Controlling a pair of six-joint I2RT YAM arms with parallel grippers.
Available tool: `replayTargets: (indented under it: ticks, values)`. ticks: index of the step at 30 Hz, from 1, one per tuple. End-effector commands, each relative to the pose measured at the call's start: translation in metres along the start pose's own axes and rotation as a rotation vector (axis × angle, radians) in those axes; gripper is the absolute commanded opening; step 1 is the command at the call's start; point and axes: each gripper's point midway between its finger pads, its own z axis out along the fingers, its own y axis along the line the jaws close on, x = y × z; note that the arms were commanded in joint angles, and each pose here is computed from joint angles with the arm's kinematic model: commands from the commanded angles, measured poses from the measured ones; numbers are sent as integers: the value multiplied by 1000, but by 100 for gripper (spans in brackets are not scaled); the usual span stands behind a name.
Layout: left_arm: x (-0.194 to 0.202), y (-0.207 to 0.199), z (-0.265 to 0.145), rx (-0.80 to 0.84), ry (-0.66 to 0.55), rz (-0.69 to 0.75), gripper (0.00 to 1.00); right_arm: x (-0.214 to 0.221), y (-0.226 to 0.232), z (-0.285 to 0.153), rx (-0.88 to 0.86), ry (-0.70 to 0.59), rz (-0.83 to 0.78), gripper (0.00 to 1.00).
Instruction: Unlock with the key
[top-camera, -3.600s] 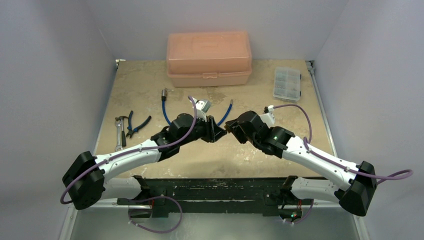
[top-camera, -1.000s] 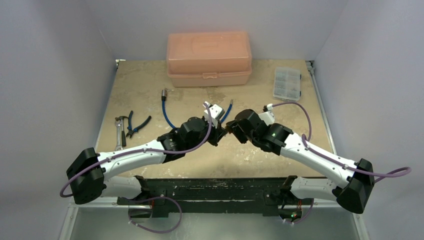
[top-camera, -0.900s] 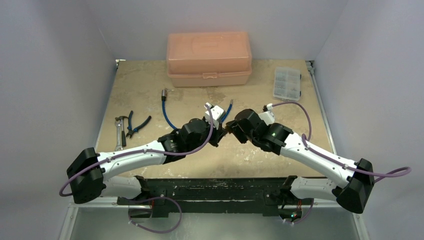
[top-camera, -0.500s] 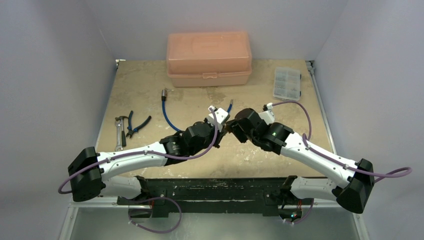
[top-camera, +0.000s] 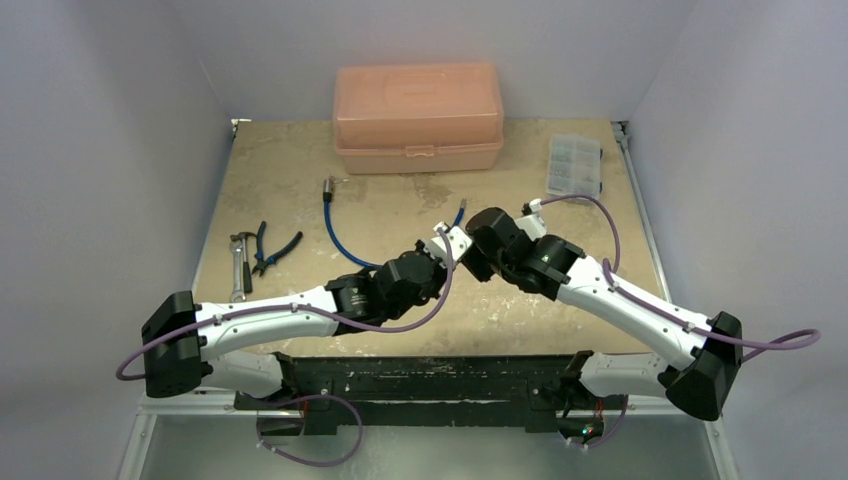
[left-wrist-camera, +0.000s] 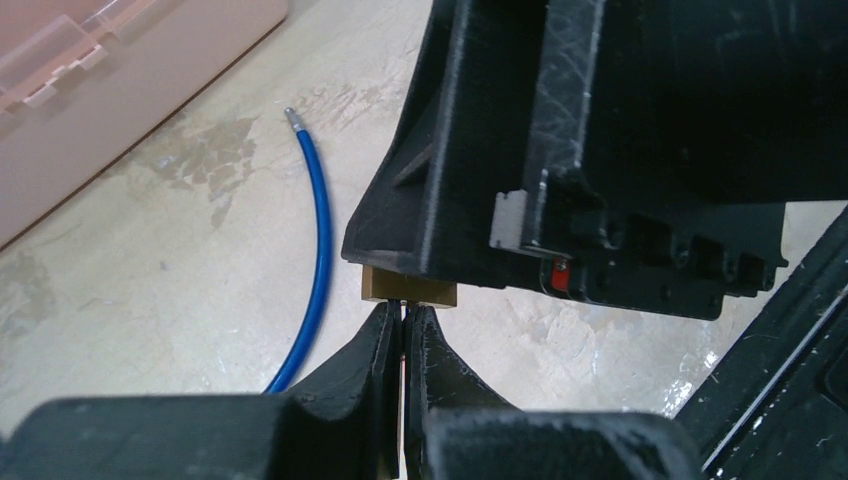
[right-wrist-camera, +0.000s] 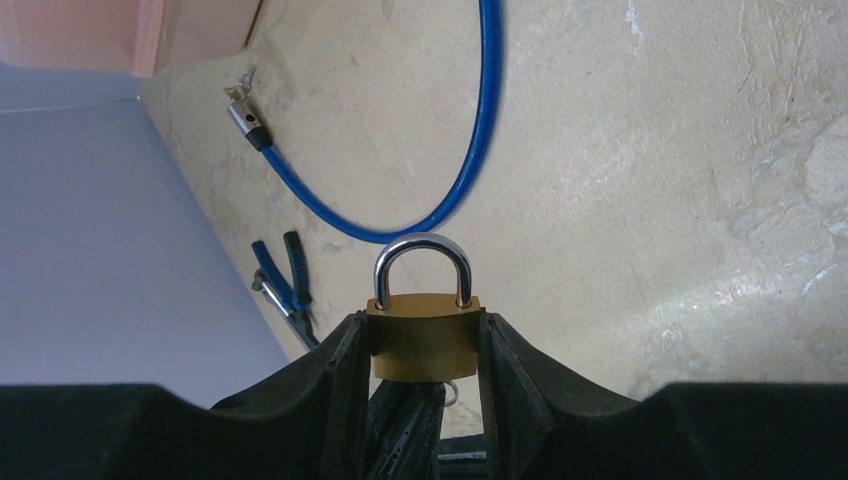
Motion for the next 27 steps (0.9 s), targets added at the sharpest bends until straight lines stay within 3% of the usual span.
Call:
replayTargets:
  ticks: [1,9,14,17,18,27]
  values:
    - [-1,7,0,-72,32,135,0,5,35,-23,-63,68,33,0]
    - [-7,11,1,-170,43,246,0,8,27,-22,19,75,4,0]
    - [-15,3,-3,-123,27,184,2,3,27,-23,5,54,5,0]
    - [-20,0,-11,-83,20,153,32,-3,25,-24,4,23,11,0]
    - [-21,-1,-14,-69,18,148,37,-5,24,-24,4,16,12,0]
    - [-26,5,-41,20,-51,-32,50,-11,21,-26,1,-9,23,0]
